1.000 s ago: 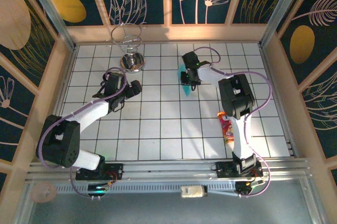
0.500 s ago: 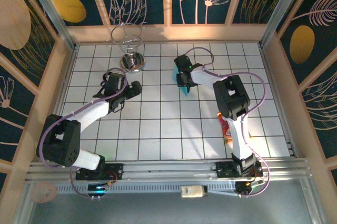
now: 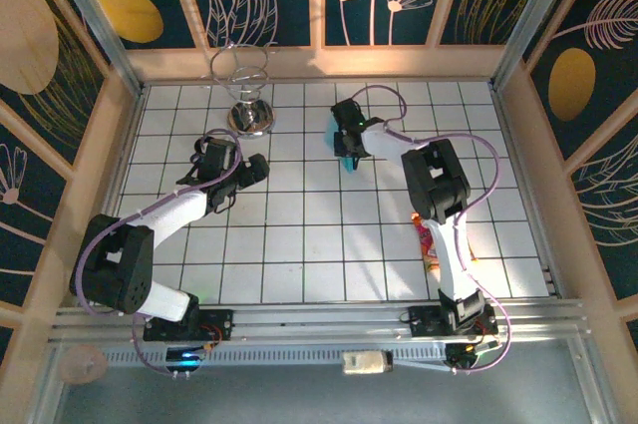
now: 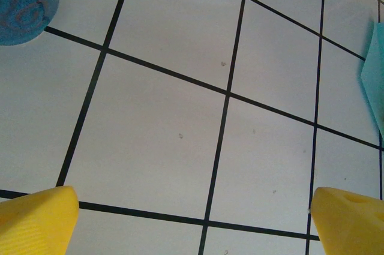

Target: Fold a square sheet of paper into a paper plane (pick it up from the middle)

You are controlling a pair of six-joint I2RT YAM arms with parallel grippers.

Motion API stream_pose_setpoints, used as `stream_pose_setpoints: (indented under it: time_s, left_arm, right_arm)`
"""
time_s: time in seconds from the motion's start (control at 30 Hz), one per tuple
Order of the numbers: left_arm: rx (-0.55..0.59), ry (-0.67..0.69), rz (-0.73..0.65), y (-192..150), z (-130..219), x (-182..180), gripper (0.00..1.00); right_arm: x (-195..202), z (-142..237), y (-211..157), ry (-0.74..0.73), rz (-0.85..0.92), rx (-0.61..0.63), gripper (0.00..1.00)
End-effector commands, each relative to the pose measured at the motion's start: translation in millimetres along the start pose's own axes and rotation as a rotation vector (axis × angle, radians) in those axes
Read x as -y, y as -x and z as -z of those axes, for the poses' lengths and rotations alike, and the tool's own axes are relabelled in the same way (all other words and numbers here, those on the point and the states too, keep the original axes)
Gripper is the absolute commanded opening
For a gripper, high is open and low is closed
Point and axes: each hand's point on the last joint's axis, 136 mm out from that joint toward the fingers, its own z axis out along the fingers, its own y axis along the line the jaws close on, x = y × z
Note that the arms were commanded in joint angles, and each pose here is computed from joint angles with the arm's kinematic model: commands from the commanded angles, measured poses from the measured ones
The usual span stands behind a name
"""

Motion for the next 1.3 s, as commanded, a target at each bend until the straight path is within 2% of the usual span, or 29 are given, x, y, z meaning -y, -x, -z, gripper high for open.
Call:
stream_pose_setpoints:
  time_s: [0.0,0.13,0.3,0.57,0.73,0.87,1.0,1.07,1.17,1.27]
  left_arm:
    - [-0.015,0.022,-0.007,-4,-1,-7,0.99]
    - [-0.006,0.012,-0.004,0,1,-4,0.99]
    - [0.028,-0.004,-0.003,13,9,5,0.99]
    - [0.140,-0.016,-0.004,46,27,18,0.99]
    - [0.217,0.000,-0.008,69,40,18,0.99]
    - [0.316,0.051,-0.028,90,57,10,0.99]
    - [0.446,0.127,-0.035,107,76,-9,0.99]
    - [0.533,0.184,-0.027,114,89,-24,0.99]
    - [0.652,0.267,-0.024,119,107,-46,0.99]
    - [0.757,0.332,-0.033,120,121,-65,0.99]
  right_arm:
    - [10,-26,-38,-0.024,0.017,-0.122,0.44]
    - [7,-14,-24,-0.010,0.011,-0.073,0.44]
    - [1,20,13,0.013,-0.002,0.028,0.45]
    - [-6,73,50,0.068,-0.018,0.145,0.54]
    - [4,116,70,0.067,-0.043,0.256,0.60]
    - [32,160,86,0.032,-0.088,0.403,0.65]
    - [80,198,85,-0.042,-0.151,0.557,0.72]
    - [112,212,77,-0.091,-0.197,0.620,0.79]
    - [162,226,60,-0.184,-0.282,0.697,0.99]
    - [208,230,37,-0.282,-0.371,0.732,0.99]
